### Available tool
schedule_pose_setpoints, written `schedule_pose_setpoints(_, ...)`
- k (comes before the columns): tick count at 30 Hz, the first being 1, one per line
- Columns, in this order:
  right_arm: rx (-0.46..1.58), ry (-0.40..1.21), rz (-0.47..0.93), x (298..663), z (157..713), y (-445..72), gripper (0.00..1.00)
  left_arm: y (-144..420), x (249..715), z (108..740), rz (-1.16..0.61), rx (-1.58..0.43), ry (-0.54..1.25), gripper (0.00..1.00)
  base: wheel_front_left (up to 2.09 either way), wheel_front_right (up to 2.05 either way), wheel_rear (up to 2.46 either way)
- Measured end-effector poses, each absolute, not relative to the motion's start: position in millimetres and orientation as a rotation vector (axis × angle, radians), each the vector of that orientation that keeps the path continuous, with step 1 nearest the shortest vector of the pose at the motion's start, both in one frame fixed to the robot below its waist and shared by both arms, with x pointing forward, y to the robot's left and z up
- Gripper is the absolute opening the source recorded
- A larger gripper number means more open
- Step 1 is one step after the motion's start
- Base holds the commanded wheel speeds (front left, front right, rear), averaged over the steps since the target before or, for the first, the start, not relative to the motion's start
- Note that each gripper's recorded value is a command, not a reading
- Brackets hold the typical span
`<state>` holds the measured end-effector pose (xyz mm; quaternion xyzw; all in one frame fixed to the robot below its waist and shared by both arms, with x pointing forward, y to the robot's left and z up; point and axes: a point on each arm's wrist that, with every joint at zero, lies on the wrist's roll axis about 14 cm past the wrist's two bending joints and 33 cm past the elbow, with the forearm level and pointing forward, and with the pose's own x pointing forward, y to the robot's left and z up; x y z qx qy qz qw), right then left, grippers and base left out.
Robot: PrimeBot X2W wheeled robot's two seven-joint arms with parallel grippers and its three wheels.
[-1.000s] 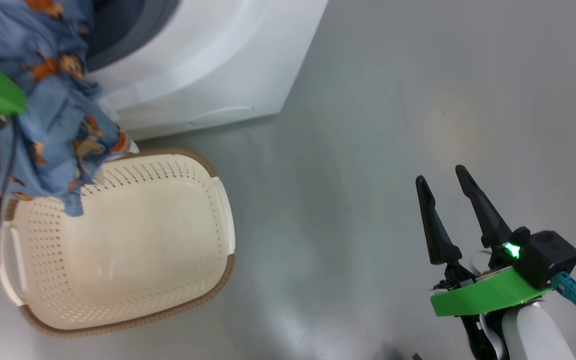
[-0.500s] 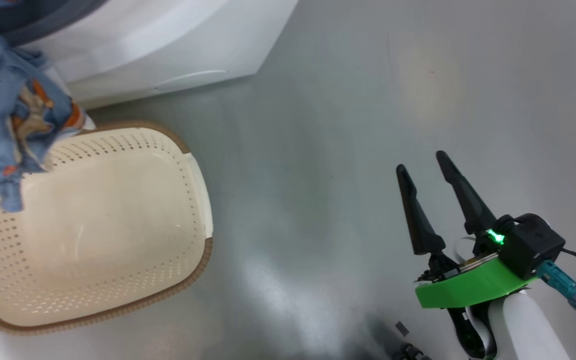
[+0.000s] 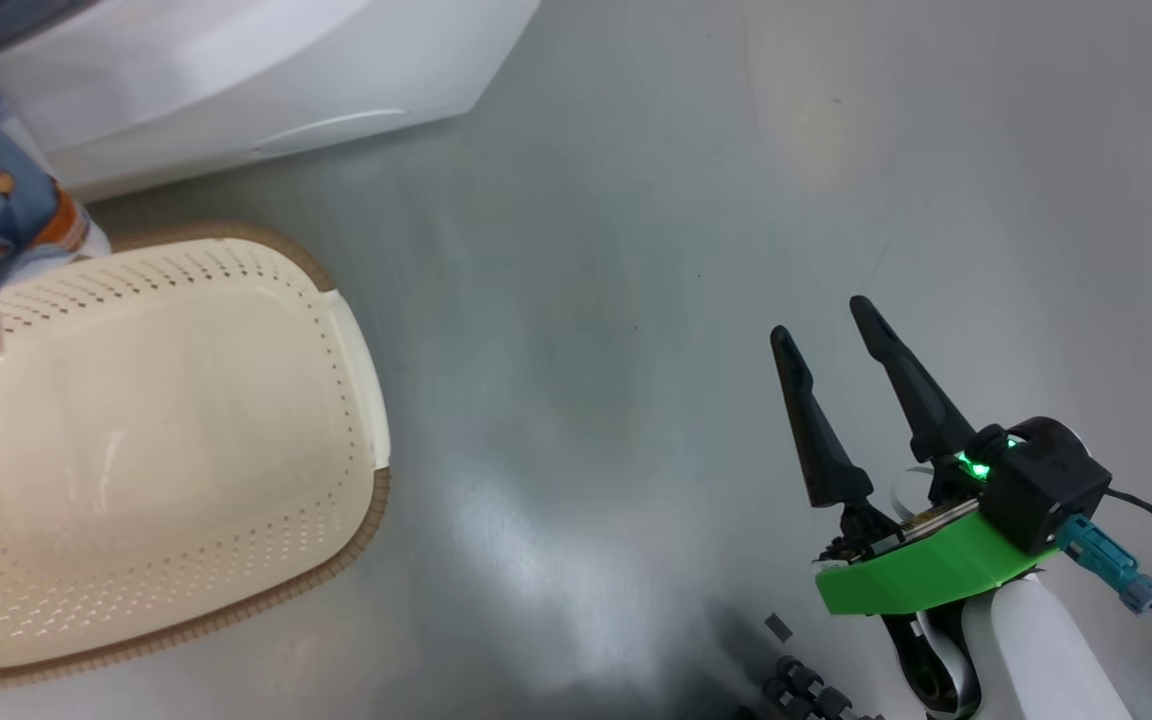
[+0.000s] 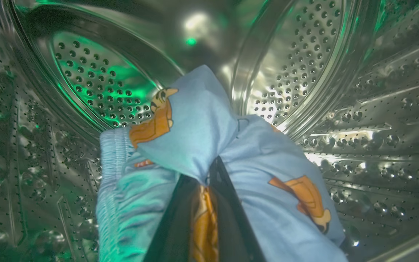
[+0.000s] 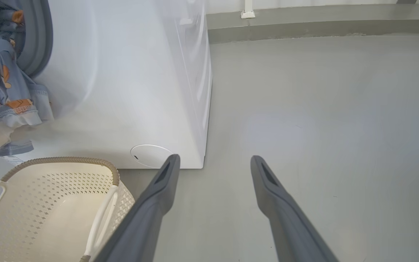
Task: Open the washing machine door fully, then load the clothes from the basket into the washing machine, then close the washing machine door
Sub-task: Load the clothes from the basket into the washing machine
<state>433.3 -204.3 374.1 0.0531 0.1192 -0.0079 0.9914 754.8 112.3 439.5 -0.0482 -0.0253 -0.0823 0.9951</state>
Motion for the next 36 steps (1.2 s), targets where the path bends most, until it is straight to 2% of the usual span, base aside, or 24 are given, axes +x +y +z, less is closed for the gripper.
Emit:
schedule_pose_setpoints(13,0.095,0.272,-0.027,428,365,-208,1.0,104,769,460,-0.163,-0.067,-0.151,0.0,0.0,0.0,0.0)
schedule_pose_setpoints(27,0.103,0.258,-0.016,427,372,-204,1.0,100,765,428,-0.175,-0.001,0.027,0.0,0.0,0.0,0.0)
schedule_pose_setpoints(28,0.104,0.255,-0.017,427,373,-204,1.0,100,765,427,-0.174,0.004,0.041,0.08,0.0,0.0,0.0)
schedule_pose_setpoints(30,0.105,0.249,-0.017,427,376,-204,1.0,100,763,423,-0.166,0.011,0.072,0.11,0.0,0.0,0.0)
schedule_pose_setpoints(31,0.105,0.245,-0.017,427,378,-204,1.0,99,762,421,-0.166,0.014,0.089,0.18,0.0,0.0,0.0)
schedule_pose_setpoints(32,0.105,0.241,-0.017,427,379,-204,1.0,99,761,419,-0.167,0.017,0.105,0.3,0.0,0.0,0.0)
schedule_pose_setpoints(35,0.106,0.232,-0.016,427,383,-204,1.0,98,758,418,-0.157,0.021,0.13,0.49,0.0,0.0,0.0)
schedule_pose_setpoints(36,0.106,0.229,-0.017,427,384,-204,1.0,98,758,417,-0.154,0.022,0.139,0.82,0.0,0.0,0.0)
